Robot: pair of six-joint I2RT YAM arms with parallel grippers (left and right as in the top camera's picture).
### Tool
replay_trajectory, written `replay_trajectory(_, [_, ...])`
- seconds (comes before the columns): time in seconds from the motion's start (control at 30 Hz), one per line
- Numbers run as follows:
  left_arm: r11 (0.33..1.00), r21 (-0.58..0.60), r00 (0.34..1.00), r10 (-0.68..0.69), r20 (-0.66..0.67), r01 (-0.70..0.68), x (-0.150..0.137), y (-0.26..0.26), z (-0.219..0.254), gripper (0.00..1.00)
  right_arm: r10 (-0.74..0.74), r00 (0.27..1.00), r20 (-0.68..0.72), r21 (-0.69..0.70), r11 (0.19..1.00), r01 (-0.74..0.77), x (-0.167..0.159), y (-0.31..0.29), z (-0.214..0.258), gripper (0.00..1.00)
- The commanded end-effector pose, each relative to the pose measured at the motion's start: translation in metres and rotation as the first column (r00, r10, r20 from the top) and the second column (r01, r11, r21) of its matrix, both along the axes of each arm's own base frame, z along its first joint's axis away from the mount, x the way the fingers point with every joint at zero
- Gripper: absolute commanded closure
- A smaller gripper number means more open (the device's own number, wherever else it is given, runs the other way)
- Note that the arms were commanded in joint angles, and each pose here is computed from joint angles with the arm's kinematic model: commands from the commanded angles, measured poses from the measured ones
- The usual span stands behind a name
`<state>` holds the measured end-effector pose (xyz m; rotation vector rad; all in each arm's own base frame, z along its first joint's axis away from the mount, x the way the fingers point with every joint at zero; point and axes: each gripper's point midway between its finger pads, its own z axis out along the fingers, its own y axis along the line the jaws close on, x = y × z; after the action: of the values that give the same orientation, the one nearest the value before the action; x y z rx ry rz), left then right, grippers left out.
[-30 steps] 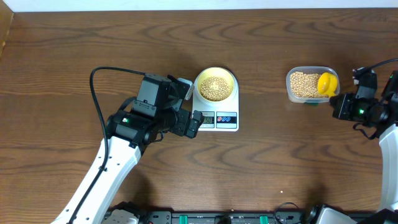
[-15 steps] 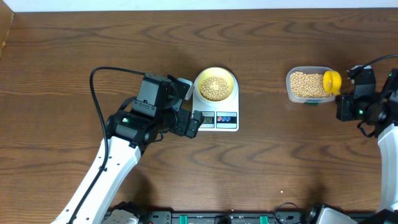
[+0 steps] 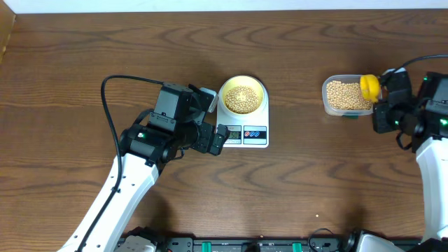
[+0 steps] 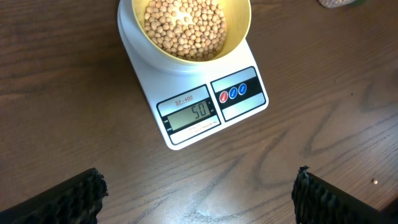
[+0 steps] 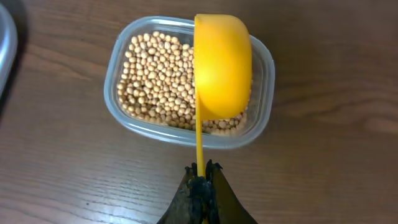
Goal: Scoop item into bowl and weigh 50g on scale
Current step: 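Tip the soybeans from the scoop into the clear tub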
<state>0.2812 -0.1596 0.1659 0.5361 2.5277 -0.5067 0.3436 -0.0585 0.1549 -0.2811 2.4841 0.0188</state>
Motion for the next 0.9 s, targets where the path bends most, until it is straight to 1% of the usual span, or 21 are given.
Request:
replay_trajectory(0.0, [1.000,0.011,1.000,-0.003,0.010,0.003,0.001,0.002,0.000,0.02,0.019,1.000,-0.008,-0.134,0.991,-0.020,0.001,-0.001,0.003,0.99])
replay_trajectory(0.07, [1.000,0.011,1.000,-0.003,0.010,0.003,0.001,0.002,0.000,0.02,0.018,1.000,-0.014,-0.162,0.987,-0.020,0.001,0.000,0.003,0.99])
replay_trajectory(0.53, [1.000,0.011,1.000,-0.003,0.010,0.003,0.001,0.002,0.000,0.02,0.018,1.000,0.013,-0.164,0.986,-0.016,0.007,0.001,0.007,0.99])
replay_trajectory(0.63, [1.000,0.011,1.000,-0.003,0.010,0.003,0.001,0.002,0.000,0.02,-0.059,0.998,0.018,-0.097,0.993,0.061,0.007,0.002,0.007,0.99])
replay_trajectory(0.7, [1.000,0.011,1.000,-0.003,0.010,0.003,0.001,0.002,0.000,0.02,-0.129,0.992,0.013,-0.009,0.992,0.129,0.007,0.007,0.007,0.99])
replay_trajectory(0.73, [1.000,0.011,1.000,-0.003,0.010,0.003,0.001,0.002,0.000,0.02,-0.145,0.989,0.011,0.010,0.989,0.145,0.007,0.008,0.007,0.99])
replay_trajectory(0.8, [1.000,0.011,1.000,-0.003,0.010,0.003,0.001,0.002,0.000,0.02,-0.217,0.976,-0.003,0.106,0.971,0.216,0.008,0.014,0.008,0.99])
replay_trajectory(0.83, [1.000,0.011,1.000,-0.003,0.010,0.003,0.001,0.002,0.000,0.02,-0.273,0.962,-0.025,0.190,0.943,0.273,0.009,0.019,0.008,0.99])
replay_trajectory(0.87, [1.000,0.011,1.000,-0.003,0.010,0.003,0.001,0.002,0.000,0.02,-0.293,0.956,-0.033,0.214,0.932,0.293,0.009,0.021,0.009,0.99])
